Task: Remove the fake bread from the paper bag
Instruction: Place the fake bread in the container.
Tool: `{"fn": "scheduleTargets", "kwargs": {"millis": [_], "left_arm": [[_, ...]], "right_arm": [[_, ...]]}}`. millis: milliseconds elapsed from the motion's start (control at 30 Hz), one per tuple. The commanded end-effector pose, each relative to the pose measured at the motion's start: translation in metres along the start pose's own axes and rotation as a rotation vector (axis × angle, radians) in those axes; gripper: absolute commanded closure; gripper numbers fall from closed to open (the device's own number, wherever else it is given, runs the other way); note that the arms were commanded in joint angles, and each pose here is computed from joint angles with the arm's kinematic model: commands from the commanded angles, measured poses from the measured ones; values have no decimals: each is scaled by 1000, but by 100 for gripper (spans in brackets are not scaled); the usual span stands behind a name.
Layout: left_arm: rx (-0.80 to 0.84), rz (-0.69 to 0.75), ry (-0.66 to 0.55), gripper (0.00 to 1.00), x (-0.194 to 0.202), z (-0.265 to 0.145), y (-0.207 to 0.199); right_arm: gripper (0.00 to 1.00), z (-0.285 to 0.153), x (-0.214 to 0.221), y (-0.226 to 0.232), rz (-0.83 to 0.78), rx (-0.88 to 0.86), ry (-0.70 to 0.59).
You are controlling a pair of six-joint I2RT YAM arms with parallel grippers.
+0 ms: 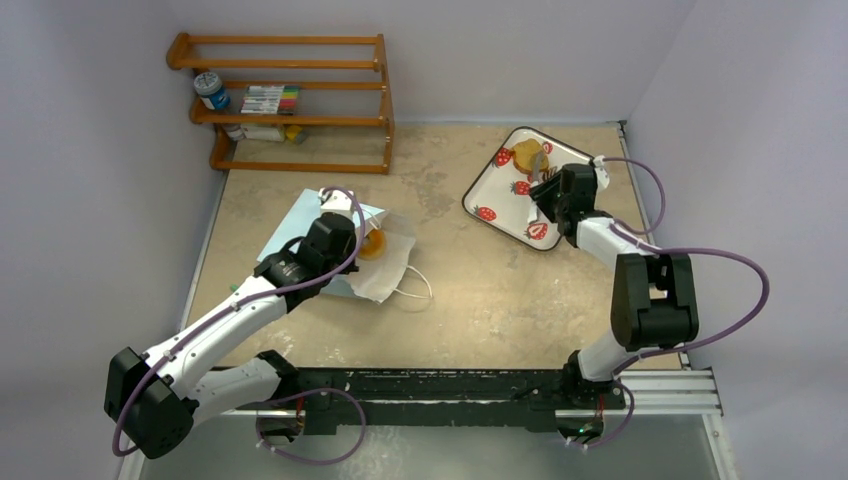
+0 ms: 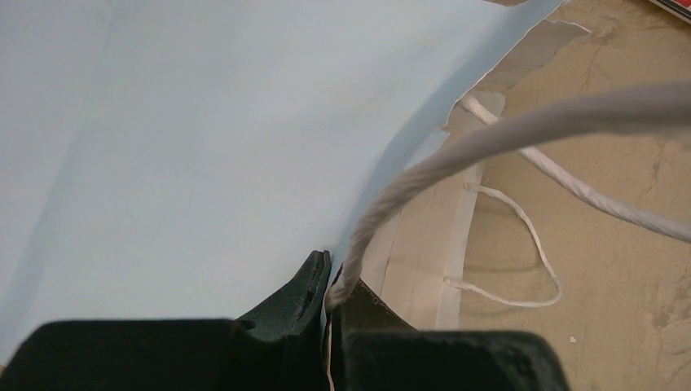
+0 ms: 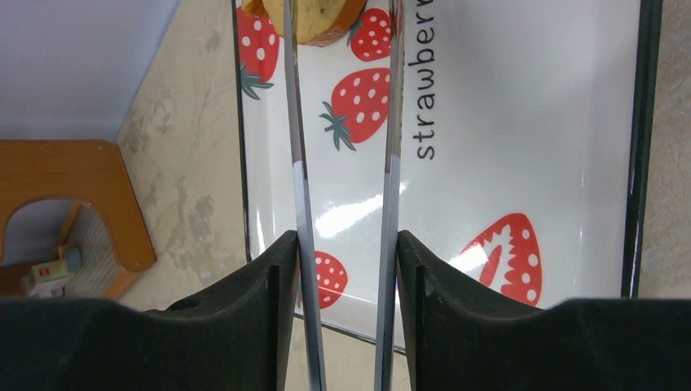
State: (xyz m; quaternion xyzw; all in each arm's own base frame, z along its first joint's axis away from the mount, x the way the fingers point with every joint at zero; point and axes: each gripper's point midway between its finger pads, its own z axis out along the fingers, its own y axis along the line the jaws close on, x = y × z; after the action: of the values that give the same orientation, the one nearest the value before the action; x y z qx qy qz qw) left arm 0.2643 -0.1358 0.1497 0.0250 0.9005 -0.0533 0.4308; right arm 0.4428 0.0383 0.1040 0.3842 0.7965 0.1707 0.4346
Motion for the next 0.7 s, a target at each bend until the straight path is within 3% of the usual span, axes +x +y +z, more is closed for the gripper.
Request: {"fn": "scheduleTargets", "kwargs": {"millis": [0, 367, 667], "left_arm": [[31, -39, -53, 100, -13, -2, -6], [34, -44, -54, 100, -13, 0, -7], [39, -41, -56, 100, -12, 1, -8]], "right_arm": [[53, -11, -8, 4, 29, -23, -24], [54, -35, -11, -2, 26, -19, -48], [60, -53, -18, -1, -11, -30, -75]]}}
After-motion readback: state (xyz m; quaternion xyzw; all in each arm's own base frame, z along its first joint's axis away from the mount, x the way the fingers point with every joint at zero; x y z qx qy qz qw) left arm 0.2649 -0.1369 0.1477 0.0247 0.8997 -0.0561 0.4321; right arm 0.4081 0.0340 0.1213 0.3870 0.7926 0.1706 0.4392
